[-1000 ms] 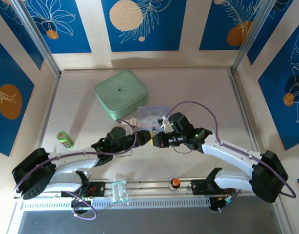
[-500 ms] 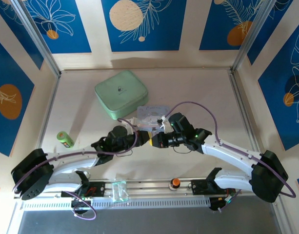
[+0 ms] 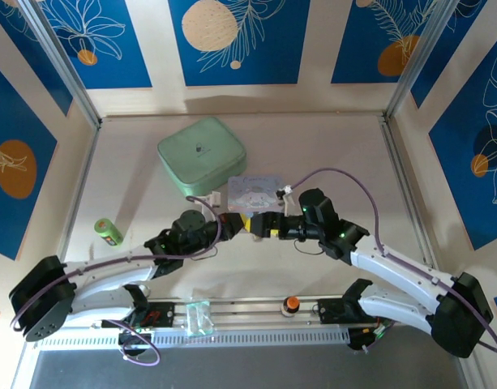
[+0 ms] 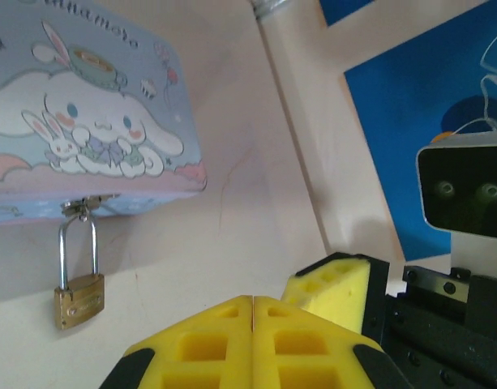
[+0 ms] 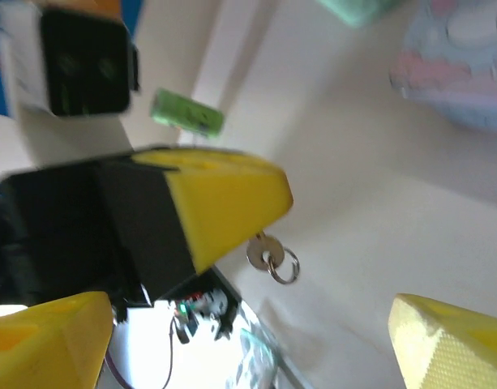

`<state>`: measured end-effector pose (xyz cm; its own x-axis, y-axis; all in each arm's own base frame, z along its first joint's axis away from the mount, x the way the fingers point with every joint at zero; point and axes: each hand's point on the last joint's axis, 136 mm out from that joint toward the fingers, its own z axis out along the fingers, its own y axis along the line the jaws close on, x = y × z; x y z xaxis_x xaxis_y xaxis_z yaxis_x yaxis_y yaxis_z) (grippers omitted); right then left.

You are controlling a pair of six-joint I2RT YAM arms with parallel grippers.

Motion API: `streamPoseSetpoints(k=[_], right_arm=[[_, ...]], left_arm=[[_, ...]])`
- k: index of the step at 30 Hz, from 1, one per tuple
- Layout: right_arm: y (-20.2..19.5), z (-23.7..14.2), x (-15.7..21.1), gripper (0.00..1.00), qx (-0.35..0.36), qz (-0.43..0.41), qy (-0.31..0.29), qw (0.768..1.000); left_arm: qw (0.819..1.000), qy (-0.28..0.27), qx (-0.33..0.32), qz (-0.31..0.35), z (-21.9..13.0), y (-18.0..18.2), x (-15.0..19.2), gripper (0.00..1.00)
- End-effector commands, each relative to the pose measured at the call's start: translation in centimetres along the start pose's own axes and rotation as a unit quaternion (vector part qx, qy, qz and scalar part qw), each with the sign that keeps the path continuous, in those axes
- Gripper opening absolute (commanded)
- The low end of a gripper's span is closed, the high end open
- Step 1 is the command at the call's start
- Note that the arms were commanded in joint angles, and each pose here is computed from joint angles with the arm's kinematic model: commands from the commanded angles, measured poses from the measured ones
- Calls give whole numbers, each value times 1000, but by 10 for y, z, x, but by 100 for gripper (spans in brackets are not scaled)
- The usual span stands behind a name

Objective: Unlock the padlock with the key

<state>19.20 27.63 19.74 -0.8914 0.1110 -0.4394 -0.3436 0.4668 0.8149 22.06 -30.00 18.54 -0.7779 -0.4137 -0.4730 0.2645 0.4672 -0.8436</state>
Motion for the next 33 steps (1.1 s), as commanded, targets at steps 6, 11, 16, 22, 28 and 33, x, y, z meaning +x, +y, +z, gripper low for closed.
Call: streamPoseSetpoints(k=[6, 11, 16, 22, 28, 33], right_arm=[[48, 3, -49, 90, -139, 35, -86, 986], [60, 12, -52, 78, -162, 45, -78, 983], [71, 21, -46, 65, -187, 35, -61, 980], [79, 27, -43, 51, -218, 42, -56, 973], [76, 27, -38, 37, -221, 47, -60, 972], [73, 27, -35, 36, -223, 51, -62, 972]], left_arm=[[990, -114, 67, -58, -28, -35, -47, 0], [985, -133, 88, -61, -36, -50, -59, 0], [985, -140, 91, -47, -41, -58, -64, 0], [981, -148, 111, -53, -42, -65, -67, 0], [978, -166, 106, -62, -46, -60, -72, 0], [974, -181, 117, -75, -48, -60, -76, 0]])
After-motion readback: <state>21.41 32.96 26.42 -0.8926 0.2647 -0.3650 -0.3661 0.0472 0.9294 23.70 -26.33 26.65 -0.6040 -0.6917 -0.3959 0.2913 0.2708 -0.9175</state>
